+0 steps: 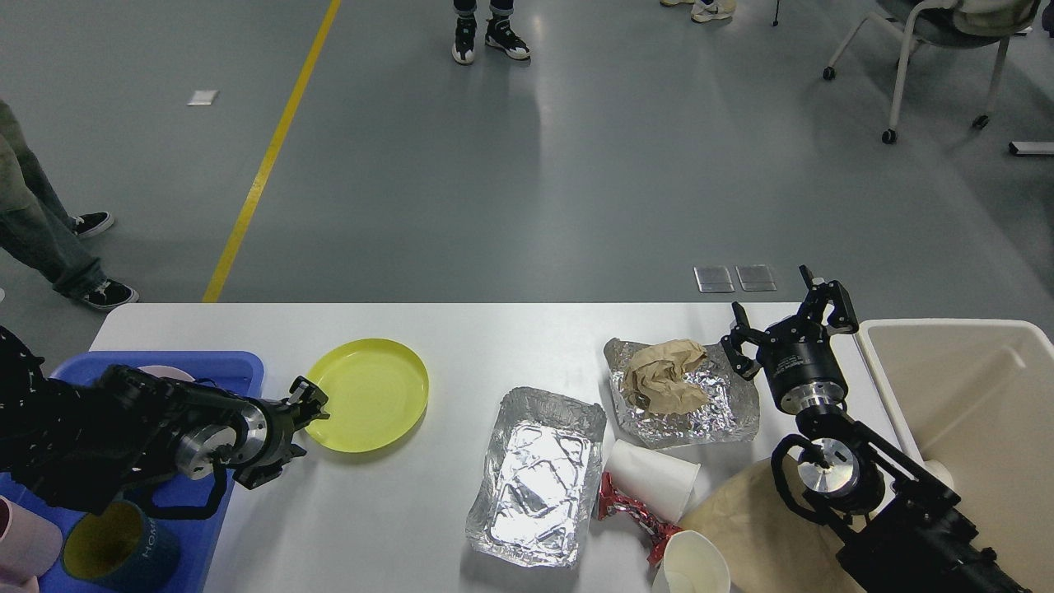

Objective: Tidy desktop
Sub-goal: 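Lower the left gripper to the yellow plate's rim and grip it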

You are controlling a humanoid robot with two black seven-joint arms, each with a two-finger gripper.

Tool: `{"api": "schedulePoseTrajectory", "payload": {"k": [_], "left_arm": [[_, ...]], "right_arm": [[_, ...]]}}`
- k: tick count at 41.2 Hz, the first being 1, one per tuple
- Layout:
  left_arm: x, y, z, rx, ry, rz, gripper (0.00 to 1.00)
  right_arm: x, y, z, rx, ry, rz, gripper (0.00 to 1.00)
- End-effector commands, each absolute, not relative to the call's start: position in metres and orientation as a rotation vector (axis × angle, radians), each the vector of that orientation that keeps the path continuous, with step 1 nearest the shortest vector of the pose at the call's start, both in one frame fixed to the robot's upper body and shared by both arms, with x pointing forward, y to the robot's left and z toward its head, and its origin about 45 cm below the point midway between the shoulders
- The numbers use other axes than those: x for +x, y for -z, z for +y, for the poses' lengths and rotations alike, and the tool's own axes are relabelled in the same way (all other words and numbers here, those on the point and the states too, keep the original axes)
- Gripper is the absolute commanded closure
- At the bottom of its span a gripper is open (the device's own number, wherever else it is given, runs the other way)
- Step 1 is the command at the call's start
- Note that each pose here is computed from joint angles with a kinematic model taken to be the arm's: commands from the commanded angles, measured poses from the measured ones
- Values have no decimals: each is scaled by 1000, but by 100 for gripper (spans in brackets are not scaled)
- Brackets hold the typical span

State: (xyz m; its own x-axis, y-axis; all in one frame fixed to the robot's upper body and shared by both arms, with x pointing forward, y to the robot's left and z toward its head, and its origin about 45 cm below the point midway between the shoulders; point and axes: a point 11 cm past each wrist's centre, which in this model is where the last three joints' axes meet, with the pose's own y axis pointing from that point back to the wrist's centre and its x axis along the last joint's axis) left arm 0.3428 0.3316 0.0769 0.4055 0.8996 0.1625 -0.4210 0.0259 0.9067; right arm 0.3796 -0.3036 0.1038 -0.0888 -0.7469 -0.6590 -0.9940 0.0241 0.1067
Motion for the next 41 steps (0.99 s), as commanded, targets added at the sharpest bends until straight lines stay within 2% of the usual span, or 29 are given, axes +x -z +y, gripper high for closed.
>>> {"api": "schedulePoseTrajectory", "payload": {"k": [1,20,30,34,41], "left_arm": [[341,-75,328,1104,-1072,558,56],[338,-67,329,1086,-1077,580,69],[339,-68,330,1077,-1071,586,84],[338,-68,331,1079,-1071,589,100],[338,-68,331,1072,-1059,597,100]], "right_arm": [[380,-104,-304,-1768,-783,1886,0],[380,-104,-304,-1768,-783,1886,0],[380,-104,-304,-1768,-783,1886,0],[380,-104,-304,-1768,-783,1886,0],[380,-104,-304,-1768,-783,1886,0]]}}
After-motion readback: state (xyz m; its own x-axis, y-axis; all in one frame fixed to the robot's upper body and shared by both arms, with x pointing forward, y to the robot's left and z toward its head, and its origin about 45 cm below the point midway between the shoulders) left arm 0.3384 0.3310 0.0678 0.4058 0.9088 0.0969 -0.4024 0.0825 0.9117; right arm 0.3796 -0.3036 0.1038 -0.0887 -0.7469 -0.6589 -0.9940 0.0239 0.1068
